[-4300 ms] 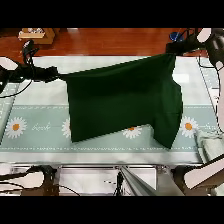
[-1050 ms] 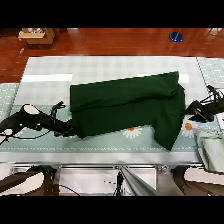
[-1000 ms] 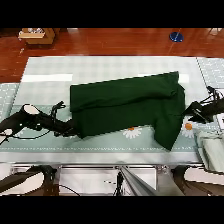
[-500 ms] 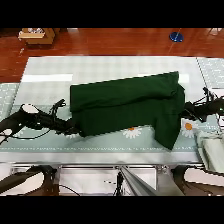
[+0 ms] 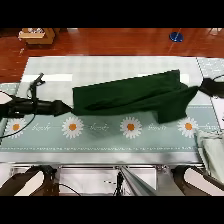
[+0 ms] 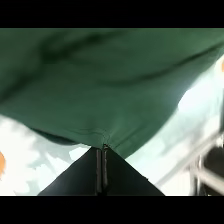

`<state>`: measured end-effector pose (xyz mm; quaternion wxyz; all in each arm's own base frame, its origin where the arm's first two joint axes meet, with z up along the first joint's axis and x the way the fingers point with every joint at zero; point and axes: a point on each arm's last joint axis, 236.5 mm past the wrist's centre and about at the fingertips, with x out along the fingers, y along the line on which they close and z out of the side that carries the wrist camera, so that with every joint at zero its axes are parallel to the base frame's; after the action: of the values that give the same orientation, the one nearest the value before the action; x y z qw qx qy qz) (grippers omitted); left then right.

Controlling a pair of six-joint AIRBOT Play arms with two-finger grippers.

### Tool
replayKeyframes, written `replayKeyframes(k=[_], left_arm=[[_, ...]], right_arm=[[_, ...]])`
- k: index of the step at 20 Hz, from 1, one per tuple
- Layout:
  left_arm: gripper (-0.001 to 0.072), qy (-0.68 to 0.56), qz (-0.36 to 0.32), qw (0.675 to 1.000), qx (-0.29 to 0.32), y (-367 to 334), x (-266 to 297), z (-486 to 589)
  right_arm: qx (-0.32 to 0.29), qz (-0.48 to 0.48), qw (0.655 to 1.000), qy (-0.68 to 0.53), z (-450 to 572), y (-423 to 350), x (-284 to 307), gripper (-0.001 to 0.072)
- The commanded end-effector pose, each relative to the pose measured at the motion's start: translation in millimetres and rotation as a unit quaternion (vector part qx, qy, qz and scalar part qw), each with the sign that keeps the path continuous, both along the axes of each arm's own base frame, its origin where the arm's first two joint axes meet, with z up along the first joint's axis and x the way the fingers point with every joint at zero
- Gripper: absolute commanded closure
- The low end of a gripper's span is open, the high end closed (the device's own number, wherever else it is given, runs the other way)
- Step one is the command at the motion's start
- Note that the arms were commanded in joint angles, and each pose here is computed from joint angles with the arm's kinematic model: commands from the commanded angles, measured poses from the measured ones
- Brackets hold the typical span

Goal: Fold the shirts.

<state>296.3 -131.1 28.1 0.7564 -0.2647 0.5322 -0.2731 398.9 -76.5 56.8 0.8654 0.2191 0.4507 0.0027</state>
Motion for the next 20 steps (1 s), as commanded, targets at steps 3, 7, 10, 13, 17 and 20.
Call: replayKeyframes(k=[3,7,10,13,17,20], left_arm=[[0.0688,-0.073,0.087,0.993,0.027,30,50,17],[0.0688,-0.054,0.12,0.991,0.034,42,70,-10],[0.0688,-0.024,0.136,0.99,0.034,48,81,-38],[0.0688,-0.007,0.147,0.989,0.019,47,101,-50],[0.0688,0.008,0.133,0.991,0.016,39,128,-66],[0.0687,0.024,0.124,0.992,0.016,33,142,-85]], right_arm=[[-0.025,0.009,0.994,-0.108,36,30,68,0.069],[-0.027,-0.009,0.991,-0.131,19,37,113,0.069],[-0.011,-0.043,0.99,-0.13,6,26,137,0.069],[-0.004,-0.049,0.992,-0.113,-19,25,148,0.069],[-0.008,-0.058,0.993,-0.099,-56,25,159,0.0689],[-0.01,-0.067,0.993,-0.093,-73,20,163,0.0689]])
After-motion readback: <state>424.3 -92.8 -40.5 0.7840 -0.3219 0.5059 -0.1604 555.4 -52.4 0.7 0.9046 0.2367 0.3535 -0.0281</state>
